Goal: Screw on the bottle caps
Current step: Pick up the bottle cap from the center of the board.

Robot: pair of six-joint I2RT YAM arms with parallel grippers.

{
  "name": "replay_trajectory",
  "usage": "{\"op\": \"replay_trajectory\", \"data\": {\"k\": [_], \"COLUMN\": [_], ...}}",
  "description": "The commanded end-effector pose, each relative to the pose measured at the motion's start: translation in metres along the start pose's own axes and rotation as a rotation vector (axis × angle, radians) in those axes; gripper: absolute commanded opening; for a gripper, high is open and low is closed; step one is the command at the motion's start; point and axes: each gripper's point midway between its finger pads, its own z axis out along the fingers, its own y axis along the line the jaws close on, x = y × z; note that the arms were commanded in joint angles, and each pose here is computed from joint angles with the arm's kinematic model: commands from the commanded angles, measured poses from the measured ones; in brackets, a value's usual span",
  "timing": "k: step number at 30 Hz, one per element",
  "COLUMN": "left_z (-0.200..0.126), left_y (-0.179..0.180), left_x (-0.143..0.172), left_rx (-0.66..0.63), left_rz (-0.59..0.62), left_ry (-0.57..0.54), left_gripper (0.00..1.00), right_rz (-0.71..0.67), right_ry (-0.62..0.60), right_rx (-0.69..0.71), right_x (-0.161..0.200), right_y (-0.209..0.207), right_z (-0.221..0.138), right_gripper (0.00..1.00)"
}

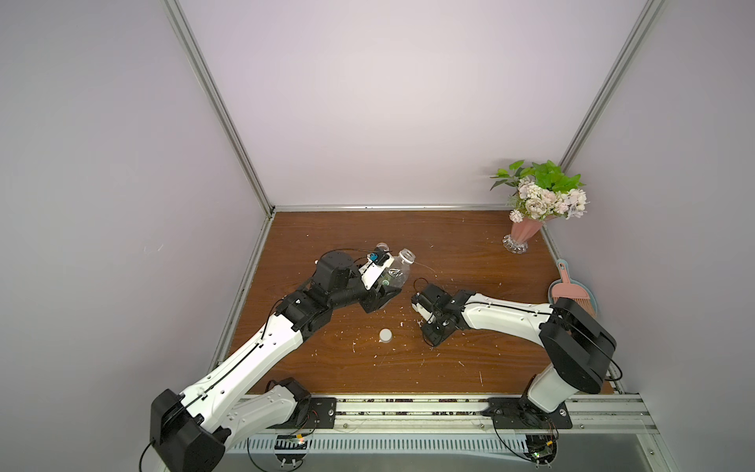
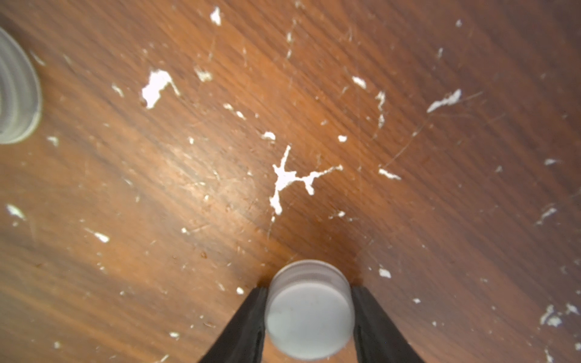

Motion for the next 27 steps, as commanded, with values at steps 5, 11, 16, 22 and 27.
{"op": "replay_trajectory", "data": {"k": [5,11,16,22,27], "left_z": [-0.002,-0.003,-0.002,0.002,0.008], "left_y": [0.002,0.002,0.001,-0.003,-0.009], "left_x": [-0.005,-0.005,-0.003,0.001,0.008], "left_rx": [-0.013,-0.014,-0.005,0.021,0.067], "left_rz": [0.003,0.006,0.005,0.007,0.004], "left_ry": [-0.028,-0.030,-0.026,-0.010,0.026], "left_gripper": [0.34,0.35,0.35,0.35,0.36], "right_rz": [0.014,0.083,0.103,0.105,-0.001], "right_ry": [-0.028,-0.196,-0.394,-0.585,-0.736], "right_rx": [-0.038,-0.122,-0.246,-0.276,-0.326], "right_x": [-0.006,-0.029,-0.051,-0.067,-0.081], "right_y": [0.006,-0.002,-0.014,-0.046,-0.047], "right_z": [-0.014,-0.052,-0.110,-0.178,-0.234], "right_gripper": [0.34,0.25,0.25,0.25,0.25]}}
